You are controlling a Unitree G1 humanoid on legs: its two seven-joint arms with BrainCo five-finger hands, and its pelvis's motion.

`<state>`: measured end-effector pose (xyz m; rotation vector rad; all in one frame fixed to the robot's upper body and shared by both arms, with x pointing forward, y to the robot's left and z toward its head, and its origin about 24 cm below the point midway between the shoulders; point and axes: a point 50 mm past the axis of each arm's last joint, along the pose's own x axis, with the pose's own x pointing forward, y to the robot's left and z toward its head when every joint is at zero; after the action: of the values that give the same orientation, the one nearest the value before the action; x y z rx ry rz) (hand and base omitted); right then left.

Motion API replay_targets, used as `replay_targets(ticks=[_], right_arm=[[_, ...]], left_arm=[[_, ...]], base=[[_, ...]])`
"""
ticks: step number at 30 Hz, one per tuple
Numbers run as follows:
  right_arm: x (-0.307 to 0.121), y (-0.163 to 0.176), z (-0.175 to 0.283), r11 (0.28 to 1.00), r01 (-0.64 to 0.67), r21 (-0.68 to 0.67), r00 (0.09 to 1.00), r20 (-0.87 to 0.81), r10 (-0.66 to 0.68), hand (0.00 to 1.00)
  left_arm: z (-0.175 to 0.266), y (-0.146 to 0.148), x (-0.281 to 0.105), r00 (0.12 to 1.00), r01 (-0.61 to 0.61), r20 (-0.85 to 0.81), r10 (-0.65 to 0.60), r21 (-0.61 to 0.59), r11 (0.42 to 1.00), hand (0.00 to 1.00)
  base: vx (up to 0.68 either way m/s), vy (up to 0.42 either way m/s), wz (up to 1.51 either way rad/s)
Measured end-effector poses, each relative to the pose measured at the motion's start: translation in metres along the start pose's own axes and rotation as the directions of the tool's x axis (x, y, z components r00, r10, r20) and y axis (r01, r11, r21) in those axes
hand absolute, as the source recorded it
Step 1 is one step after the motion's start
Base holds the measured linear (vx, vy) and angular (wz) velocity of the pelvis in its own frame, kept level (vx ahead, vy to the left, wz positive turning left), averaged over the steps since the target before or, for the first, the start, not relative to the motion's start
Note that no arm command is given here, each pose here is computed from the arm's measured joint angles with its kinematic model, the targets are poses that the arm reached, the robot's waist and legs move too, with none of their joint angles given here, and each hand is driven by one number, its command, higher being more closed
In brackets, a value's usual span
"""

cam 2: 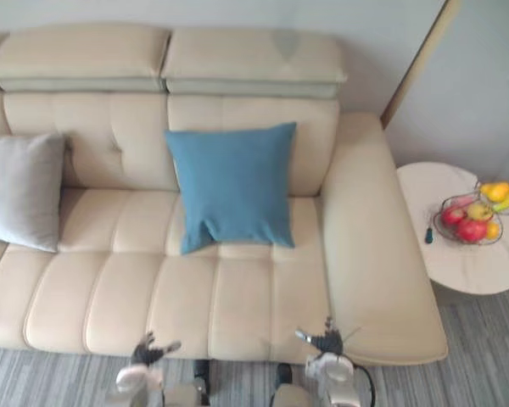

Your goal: Pick up cushions and gather them together orderly.

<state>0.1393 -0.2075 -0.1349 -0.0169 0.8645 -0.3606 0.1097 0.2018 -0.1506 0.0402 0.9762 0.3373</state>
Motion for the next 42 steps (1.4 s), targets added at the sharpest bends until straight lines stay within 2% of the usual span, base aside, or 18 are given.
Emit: replay_targets(ticks=[6, 11, 17, 22, 27, 29, 34, 42], right_arm=[[-0.007, -0.005, -0.038, 1.0, -0.001, -0.007, 0.988, -0.157, 0.0, 0.0], [-0.007, -0.007, -0.042, 1.0, 0.004, -0.011, 0.983, -0.182, -0.006, 0.0], [-0.003, -0.001, -0.031, 1.0, 0.002, -0.004, 0.988, -0.153, -0.002, 0.0], [-0.003, 0.021, -0.017, 0.999, -0.052, -0.007, 0.994, -0.096, 0.051, 0.0], [-0.003, 0.023, -0.02, 0.998, -0.058, -0.021, 0.991, -0.119, 0.055, 0.0], [0.002, 0.017, -0.011, 0.999, -0.036, -0.03, 0.995, -0.091, 0.033, 0.0], [0.009, 0.018, 0.009, 0.999, -0.013, -0.031, 0.999, -0.039, 0.012, 0.0], [0.004, 0.011, -0.009, 0.999, 0.014, -0.029, 0.995, -0.097, -0.017, 0.0]], left_arm=[[-0.013, 0.004, -0.002, 0.999, 0.017, -0.041, -0.015, 0.054, 0.998, 0.0], [-0.012, 0.002, -0.001, 0.999, 0.028, -0.043, -0.025, 0.076, 0.997, 0.0], [0.001, -0.003, 0.003, 0.999, 0.039, -0.01, -0.039, 0.092, 0.995, 0.0], [0.027, -0.019, 0.006, 0.995, 0.065, 0.069, -0.07, 0.074, 0.995, 0.0], [0.034, -0.01, 0.008, 0.995, 0.037, 0.091, -0.042, 0.06, 0.997, 0.0], [0.024, -0.022, 0.004, 0.997, 0.06, 0.056, -0.061, 0.026, 0.998, 0.0], [0.029, -0.033, 0.003, 0.992, 0.096, 0.071, -0.1, 0.065, 0.993, 0.0], [0.03, -0.034, 0.003, 0.991, 0.101, 0.078, -0.108, 0.085, 0.991, 0.0]], base=[[0.01, 0.022, -0.03], [0.04, 0.008, -0.14], [0.03, 0.018, -0.46], [-0.07, -0.008, -0.33], [-0.07, -0.111, 0.1], [-0.15, -0.083, -0.26], [-0.22, -0.095, -0.01], [-0.2, 0.04, 0.27]])
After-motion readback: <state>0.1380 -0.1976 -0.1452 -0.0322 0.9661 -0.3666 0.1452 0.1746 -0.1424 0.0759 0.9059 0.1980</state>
